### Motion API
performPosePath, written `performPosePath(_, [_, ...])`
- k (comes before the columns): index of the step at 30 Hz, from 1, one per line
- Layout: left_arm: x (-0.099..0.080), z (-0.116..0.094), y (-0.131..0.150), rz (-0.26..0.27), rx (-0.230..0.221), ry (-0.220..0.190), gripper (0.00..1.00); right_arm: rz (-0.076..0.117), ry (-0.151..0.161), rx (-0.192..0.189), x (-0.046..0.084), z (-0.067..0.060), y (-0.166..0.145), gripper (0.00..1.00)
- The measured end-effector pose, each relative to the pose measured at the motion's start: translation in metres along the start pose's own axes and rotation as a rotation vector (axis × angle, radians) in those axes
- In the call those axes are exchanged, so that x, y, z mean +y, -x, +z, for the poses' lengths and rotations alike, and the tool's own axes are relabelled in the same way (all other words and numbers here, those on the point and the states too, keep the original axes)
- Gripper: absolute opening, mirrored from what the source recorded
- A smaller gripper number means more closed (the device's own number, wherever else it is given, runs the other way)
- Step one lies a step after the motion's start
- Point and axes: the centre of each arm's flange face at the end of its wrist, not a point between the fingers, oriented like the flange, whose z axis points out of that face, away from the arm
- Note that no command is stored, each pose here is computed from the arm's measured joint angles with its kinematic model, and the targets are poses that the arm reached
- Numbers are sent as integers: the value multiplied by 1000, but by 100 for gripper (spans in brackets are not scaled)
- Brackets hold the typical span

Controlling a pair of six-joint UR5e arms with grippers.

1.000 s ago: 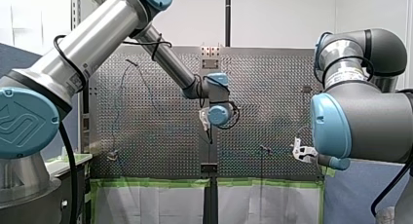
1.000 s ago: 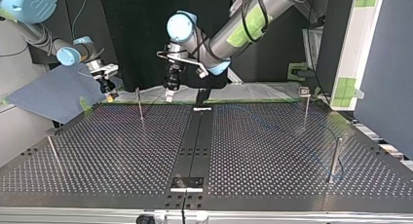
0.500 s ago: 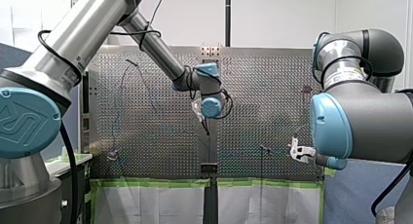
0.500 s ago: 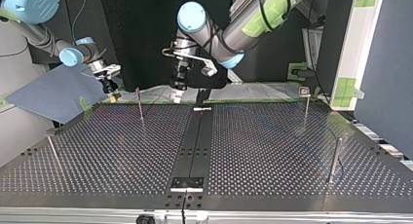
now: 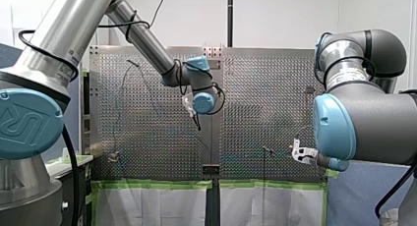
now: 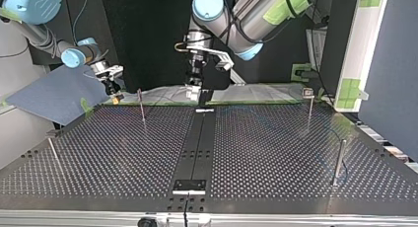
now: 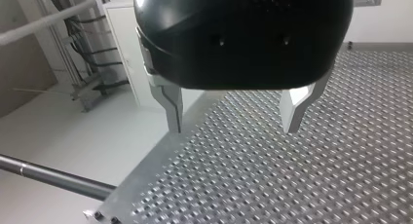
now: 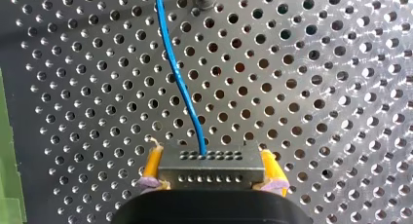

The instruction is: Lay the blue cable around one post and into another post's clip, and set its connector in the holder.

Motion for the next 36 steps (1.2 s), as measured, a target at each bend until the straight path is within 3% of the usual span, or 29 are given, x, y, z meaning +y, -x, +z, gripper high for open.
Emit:
performPosePath(8, [31, -25, -35, 47, 63, 42, 100, 7, -3, 1, -2, 1, 0, 0])
performPosePath(25, [101, -72, -56, 132, 167, 155, 100, 13, -4, 7, -1, 2, -1, 0])
performPosePath(36, [135, -97, -63, 181, 235, 162, 100, 7, -7, 12, -2, 4, -2, 0])
